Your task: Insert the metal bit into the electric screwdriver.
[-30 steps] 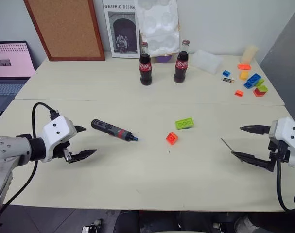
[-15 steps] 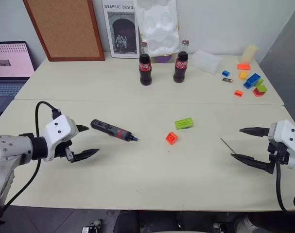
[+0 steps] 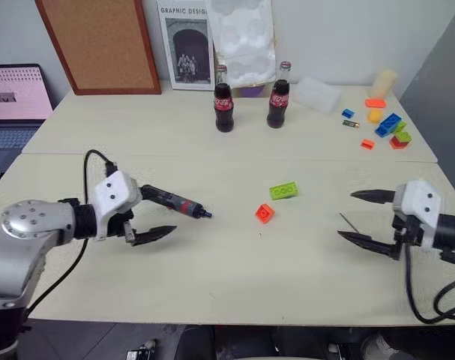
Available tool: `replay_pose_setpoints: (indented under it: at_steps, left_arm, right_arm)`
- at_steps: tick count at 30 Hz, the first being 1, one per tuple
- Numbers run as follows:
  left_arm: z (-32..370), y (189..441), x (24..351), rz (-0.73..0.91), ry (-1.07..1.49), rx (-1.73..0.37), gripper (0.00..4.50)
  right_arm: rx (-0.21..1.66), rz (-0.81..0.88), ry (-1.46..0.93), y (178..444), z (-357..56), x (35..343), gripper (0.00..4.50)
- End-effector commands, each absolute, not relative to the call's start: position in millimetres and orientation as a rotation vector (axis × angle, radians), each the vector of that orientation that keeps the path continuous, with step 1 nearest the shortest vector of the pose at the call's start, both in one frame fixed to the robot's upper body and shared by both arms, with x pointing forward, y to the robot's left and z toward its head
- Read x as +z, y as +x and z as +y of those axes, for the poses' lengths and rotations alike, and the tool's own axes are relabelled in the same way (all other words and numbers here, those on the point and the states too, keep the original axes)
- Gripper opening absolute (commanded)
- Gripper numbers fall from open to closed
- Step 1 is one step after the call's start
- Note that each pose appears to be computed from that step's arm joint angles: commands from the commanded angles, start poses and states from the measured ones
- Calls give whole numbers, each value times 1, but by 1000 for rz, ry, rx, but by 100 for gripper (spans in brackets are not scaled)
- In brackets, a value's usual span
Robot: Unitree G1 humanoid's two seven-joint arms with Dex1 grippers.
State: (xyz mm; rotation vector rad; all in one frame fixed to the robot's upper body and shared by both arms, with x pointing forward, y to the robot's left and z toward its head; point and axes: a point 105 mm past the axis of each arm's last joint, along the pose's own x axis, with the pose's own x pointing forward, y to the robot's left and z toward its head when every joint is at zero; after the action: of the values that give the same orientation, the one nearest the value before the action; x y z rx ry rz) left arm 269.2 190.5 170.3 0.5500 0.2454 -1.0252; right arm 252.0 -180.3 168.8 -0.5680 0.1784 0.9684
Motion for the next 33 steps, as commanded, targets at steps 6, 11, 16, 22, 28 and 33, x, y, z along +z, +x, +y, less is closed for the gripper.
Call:
replay_pose_setpoints:
  at_steps: [6,11,16,22,28,33]
  left_arm:
    - [139,267,172,159,573,-1209,449]
    - [127,268,169,138,582,-1246,449]
    - [122,268,165,133,593,-1273,449]
    - [121,269,156,133,598,-1282,449]
    - [124,269,147,138,604,-1292,450]
    - [123,269,144,133,600,-1299,450]
  right_arm:
    - [874,157,-566,315,-156,148,450]
    - [873,163,-591,345,-152,140,450]
    - [948,179,-685,368,-147,138,450]
    - [1052,247,-695,382,-142,133,450]
    - [1123,278,-679,388,-130,129,432]
    - [1119,263,-665,394,-124,130,328]
